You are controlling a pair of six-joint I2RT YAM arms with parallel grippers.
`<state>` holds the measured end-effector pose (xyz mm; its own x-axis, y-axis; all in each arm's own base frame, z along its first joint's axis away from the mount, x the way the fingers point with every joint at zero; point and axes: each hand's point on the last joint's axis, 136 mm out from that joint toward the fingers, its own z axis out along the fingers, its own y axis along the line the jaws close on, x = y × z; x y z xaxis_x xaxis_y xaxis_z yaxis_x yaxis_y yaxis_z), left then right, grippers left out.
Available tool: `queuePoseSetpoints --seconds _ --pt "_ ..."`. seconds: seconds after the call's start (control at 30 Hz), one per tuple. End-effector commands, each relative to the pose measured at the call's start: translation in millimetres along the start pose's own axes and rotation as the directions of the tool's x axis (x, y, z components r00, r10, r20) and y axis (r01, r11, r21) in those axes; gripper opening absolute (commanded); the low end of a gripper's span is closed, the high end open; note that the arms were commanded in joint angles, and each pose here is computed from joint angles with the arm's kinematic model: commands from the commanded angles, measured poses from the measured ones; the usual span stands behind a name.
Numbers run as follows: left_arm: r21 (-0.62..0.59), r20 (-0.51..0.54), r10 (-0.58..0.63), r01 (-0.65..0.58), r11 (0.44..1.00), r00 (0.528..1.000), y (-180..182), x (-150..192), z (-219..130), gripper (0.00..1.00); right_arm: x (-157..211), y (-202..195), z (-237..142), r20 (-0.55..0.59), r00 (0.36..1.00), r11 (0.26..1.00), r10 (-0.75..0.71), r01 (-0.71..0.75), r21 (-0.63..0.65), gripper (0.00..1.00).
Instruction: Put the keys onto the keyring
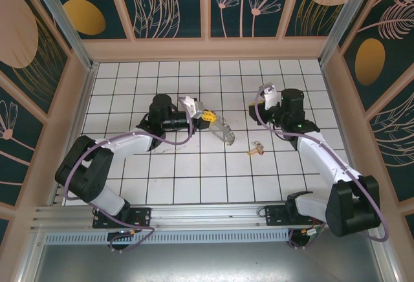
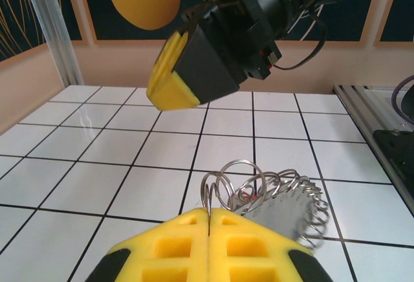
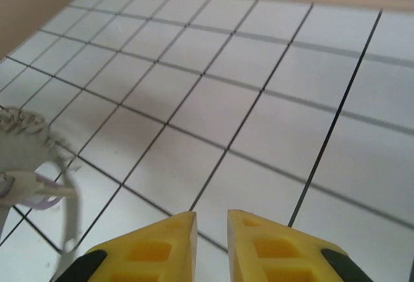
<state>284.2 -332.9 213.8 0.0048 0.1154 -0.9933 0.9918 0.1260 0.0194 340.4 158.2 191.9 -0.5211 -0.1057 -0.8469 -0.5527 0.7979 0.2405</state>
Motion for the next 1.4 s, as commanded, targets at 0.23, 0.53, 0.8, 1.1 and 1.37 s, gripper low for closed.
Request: queuePoseSetpoints --seconds 0.23,0.53,0.8,1.1,1.37 --pt "-0.017 -0.015 0.023 -0.023 1.0 1.0 -13 13 -10 0.0 97 -32 12 -0.317 0.855 0.909 0.409 -0.353 0.221 0.19" --pt "0.032 -0.029 -0.003 0.004 0.999 1.0 -23 24 -10 0.0 141 -50 10 -0.427 0.786 0.883 0.448 -0.313 0.351 0.28" --pt "0.042 -0.034 -0.007 0.009 0.999 0.999 -23 25 -9 0.0 156 -48 16 -0.483 0.734 0.872 0.477 -0.325 0.366 0.34" --pt "0.05 -0.04 -0.008 0.01 0.999 0.999 -23 26 -8 0.0 168 -53 21 -0.514 0.714 0.867 0.476 -0.284 0.409 0.28" --pt "0.048 -0.038 -0.007 0.009 0.999 0.999 -22 24 -8 0.0 165 -62 21 -0.493 0.733 0.862 0.468 -0.257 0.436 0.05"
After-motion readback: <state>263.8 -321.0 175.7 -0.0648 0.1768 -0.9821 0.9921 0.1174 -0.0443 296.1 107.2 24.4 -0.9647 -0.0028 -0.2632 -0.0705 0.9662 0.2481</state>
